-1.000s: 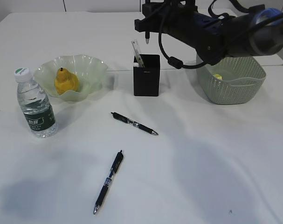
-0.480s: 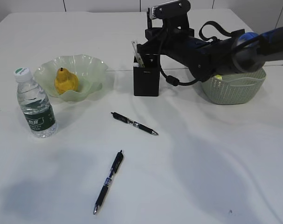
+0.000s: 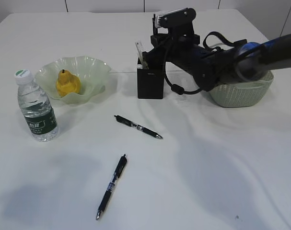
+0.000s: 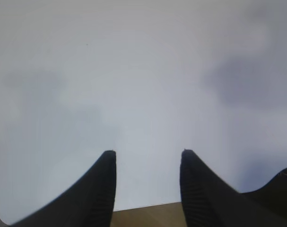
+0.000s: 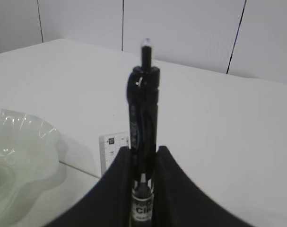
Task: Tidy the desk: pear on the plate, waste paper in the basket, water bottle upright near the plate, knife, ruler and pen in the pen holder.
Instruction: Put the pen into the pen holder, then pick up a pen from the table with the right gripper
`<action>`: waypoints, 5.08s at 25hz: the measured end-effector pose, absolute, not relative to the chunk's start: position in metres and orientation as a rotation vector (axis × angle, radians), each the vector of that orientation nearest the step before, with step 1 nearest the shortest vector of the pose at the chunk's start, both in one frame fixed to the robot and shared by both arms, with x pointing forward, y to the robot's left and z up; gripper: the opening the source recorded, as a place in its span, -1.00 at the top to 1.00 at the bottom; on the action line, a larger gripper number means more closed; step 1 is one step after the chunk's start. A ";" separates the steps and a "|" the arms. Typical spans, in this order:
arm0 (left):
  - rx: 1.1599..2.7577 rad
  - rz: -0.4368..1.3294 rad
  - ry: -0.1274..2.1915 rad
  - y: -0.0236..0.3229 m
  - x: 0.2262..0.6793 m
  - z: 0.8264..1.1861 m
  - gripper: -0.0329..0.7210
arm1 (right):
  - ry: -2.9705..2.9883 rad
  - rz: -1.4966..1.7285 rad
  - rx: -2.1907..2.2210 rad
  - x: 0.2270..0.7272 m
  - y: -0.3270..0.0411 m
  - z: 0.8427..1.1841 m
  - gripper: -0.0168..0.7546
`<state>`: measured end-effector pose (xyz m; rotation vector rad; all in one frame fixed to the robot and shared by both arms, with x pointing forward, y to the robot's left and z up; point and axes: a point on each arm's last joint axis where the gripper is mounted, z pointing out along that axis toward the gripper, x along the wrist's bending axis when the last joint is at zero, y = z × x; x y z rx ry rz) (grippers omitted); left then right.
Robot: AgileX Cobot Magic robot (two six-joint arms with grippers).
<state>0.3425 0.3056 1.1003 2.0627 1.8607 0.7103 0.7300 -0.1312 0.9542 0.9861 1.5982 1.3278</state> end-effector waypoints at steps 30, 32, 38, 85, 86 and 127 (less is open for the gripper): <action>2.061 0.706 1.860 0.305 0.343 1.100 0.12 | 1.604 1.322 0.996 0.733 -0.130 0.941 0.65; 2.061 0.706 1.860 0.305 0.343 1.100 0.12 | 1.615 1.314 1.003 0.734 -0.130 0.937 0.65; 2.061 0.706 1.860 0.305 0.343 1.100 0.13 | 1.620 1.310 1.007 0.734 -0.130 0.935 0.61; 2.074 0.687 1.876 0.305 0.341 1.099 0.15 | 2.258 0.816 1.381 0.685 -0.119 1.063 0.33; 2.079 0.681 1.882 0.306 0.340 1.099 0.15 | 2.276 0.836 1.395 0.683 -0.115 1.064 0.33; 2.068 0.625 1.888 0.303 0.339 1.098 0.16 | 2.860 0.538 0.844 0.690 -0.039 0.954 0.33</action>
